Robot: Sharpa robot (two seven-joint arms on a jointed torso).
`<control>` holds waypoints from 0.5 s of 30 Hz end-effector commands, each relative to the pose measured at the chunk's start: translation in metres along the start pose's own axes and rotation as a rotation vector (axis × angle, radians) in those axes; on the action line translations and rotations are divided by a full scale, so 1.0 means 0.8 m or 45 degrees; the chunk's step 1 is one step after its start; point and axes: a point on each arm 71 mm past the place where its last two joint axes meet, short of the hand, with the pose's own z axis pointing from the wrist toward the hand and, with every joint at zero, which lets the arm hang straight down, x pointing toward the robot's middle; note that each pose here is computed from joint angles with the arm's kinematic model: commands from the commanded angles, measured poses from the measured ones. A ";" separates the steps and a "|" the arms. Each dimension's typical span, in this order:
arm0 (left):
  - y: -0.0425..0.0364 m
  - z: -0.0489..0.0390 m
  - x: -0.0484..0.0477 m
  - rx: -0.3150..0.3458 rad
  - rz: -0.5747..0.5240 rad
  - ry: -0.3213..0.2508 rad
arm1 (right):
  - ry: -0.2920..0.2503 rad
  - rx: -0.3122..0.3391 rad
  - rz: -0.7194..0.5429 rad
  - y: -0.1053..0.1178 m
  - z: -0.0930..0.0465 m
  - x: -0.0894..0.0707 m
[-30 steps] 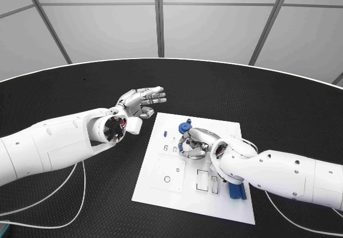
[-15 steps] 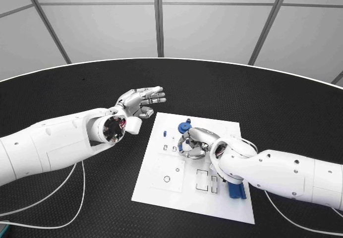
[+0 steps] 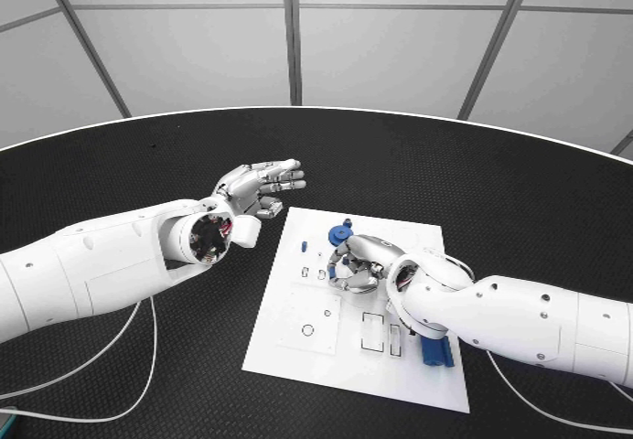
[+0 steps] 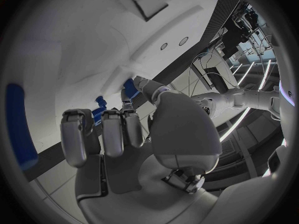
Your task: Assemble the parts on the task board
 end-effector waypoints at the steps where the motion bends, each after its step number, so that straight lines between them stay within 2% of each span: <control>1: 0.0000 0.000 0.000 0.000 0.000 0.000 | -0.001 0.000 0.000 0.000 0.000 0.000; 15: 0.0001 0.000 0.000 -0.002 0.000 0.001 | 0.001 0.003 -0.001 0.000 0.001 0.000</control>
